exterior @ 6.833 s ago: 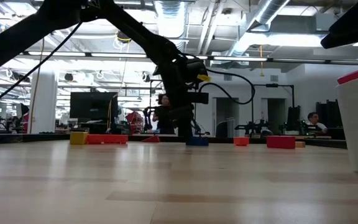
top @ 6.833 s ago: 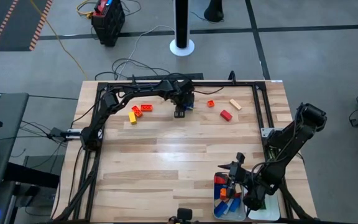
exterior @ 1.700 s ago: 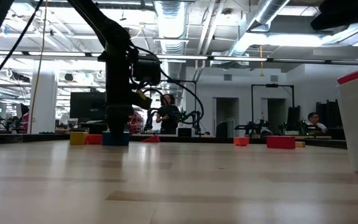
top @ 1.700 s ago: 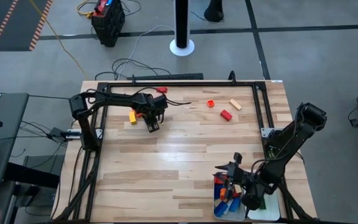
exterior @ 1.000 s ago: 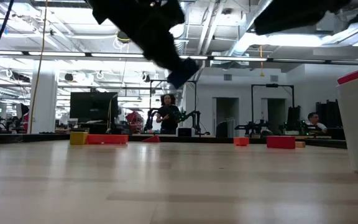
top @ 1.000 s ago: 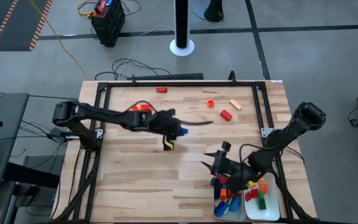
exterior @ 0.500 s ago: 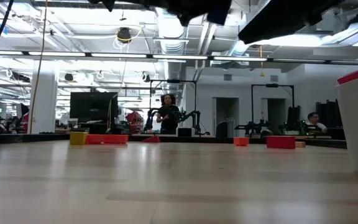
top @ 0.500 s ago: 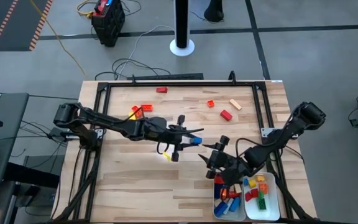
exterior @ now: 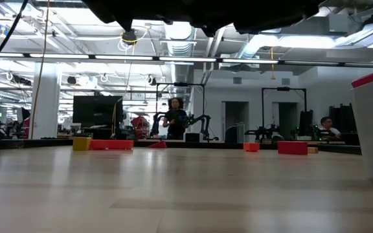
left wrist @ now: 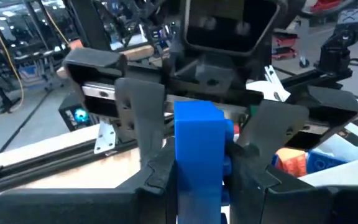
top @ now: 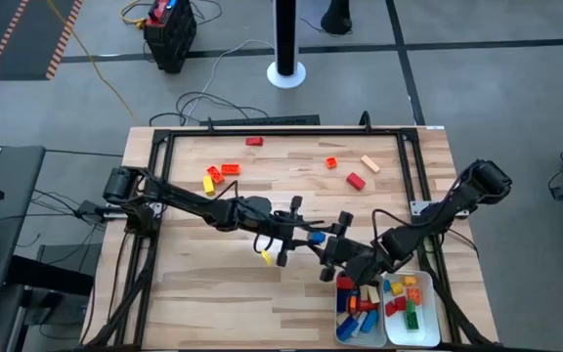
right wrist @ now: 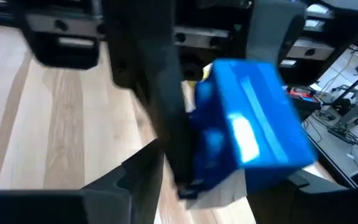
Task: Sort blocks by size
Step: Put the large blue wooden block into the gray bin, then put the small orange game piece into the white bin
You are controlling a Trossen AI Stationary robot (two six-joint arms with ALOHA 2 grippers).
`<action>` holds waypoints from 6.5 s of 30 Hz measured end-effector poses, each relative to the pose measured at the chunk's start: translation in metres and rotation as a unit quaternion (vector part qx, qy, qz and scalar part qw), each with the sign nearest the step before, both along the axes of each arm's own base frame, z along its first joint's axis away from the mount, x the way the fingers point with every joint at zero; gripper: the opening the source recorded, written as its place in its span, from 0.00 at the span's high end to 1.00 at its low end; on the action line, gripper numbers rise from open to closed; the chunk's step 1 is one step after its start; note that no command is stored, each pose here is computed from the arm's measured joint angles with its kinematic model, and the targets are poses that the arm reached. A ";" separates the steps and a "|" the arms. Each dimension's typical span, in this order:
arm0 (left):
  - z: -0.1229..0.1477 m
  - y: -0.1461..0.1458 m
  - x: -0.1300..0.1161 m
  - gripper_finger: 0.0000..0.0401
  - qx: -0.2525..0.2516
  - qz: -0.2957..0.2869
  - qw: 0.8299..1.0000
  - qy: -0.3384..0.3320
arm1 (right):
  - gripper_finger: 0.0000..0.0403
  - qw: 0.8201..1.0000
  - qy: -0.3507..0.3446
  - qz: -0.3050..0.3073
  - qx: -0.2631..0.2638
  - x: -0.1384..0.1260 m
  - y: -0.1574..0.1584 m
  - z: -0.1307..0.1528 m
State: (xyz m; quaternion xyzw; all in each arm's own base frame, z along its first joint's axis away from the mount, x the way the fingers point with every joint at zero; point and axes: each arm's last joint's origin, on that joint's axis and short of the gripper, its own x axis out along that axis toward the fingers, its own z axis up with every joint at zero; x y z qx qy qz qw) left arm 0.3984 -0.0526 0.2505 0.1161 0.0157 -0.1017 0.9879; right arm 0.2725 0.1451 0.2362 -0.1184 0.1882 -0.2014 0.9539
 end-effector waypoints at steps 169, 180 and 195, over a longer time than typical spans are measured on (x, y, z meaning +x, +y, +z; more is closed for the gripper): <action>-0.112 0.247 0.121 0.52 -0.028 0.289 0.917 0.271 | 0.60 0.975 0.007 -0.008 0.224 -0.121 -0.006 -0.019; -0.113 0.246 0.121 0.76 -0.025 0.292 0.916 0.275 | 0.60 0.975 0.008 -0.006 0.224 -0.121 -0.006 -0.019; -0.105 0.228 0.123 0.90 0.007 0.269 0.900 0.342 | 0.60 0.973 0.003 -0.002 0.231 -0.121 -0.004 -0.018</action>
